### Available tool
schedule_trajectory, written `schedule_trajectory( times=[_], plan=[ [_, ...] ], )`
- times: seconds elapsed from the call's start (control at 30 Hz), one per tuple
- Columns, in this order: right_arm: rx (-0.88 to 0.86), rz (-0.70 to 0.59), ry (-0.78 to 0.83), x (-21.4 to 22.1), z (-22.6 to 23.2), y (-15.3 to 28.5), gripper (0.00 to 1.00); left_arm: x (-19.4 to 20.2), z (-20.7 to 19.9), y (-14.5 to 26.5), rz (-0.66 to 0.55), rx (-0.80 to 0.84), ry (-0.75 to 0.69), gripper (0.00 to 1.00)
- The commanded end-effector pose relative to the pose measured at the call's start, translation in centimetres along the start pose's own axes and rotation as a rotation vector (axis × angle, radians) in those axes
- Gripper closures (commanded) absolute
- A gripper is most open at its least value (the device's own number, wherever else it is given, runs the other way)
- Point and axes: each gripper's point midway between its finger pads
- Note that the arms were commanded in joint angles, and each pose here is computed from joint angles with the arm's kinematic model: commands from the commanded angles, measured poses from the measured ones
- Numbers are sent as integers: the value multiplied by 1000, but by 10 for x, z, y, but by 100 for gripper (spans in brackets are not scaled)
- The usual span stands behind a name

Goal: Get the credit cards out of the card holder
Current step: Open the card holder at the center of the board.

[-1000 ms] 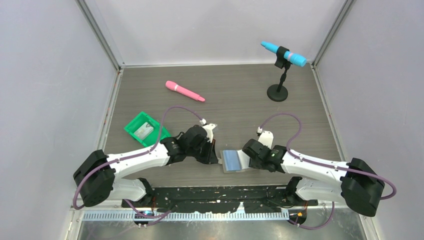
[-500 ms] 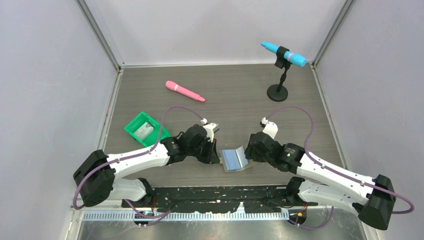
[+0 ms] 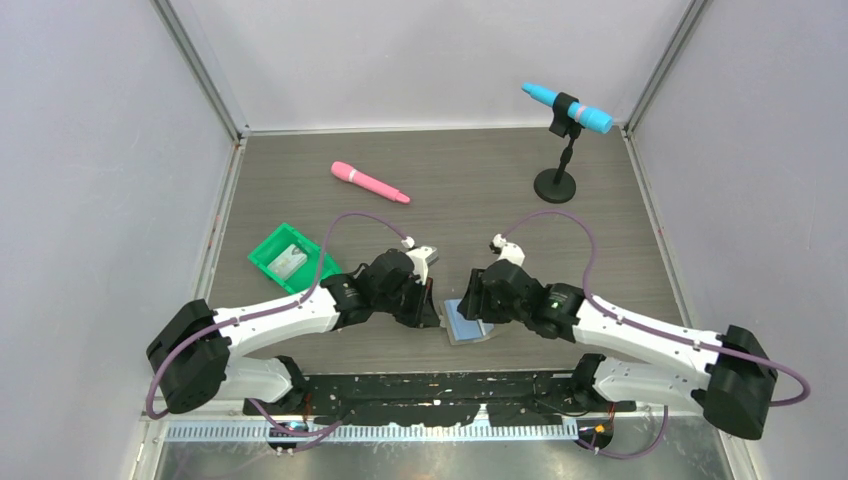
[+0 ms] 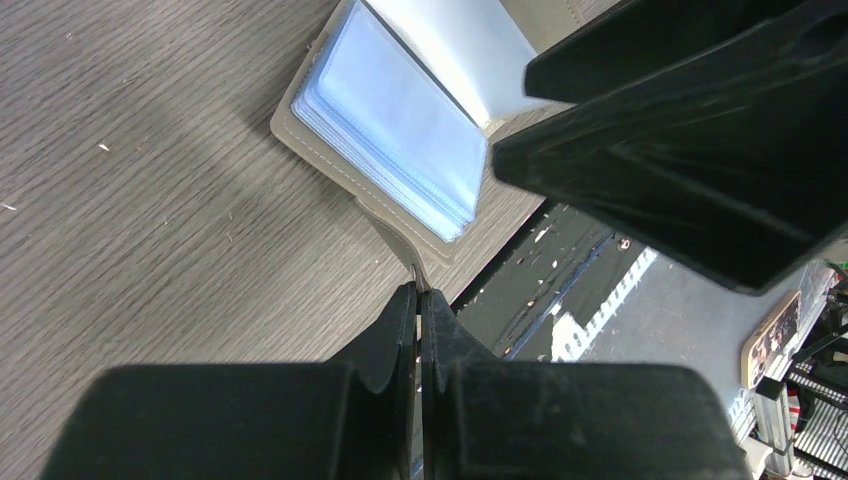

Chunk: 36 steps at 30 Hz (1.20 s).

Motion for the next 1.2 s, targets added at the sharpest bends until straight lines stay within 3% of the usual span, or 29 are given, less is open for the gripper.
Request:
schedule_trajectory(
  times=[0.0,0.4,0.73,1.17],
  plan=[
    [-102,-8,11,-7,28,-10,44,-13,-18,4,-32,57,-16,100],
    [48,66,80,21,-6,-42,29,-10,-9,9,-43,27,-26,100],
    [77,117,132,36,-19,-49,31,-12,-6,10,-58,20,-43,100],
    [149,73,170,25,-36,-33,33,-12,-1,9,-59,-4,-42,100]
  ],
)
Point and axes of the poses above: each gripper's point midway between its finger pads, its own y axis back along the fingers, its own z axis along the line the jaws close on, x = y × z, and after that the axes turned 11 degrees about y, right-handed
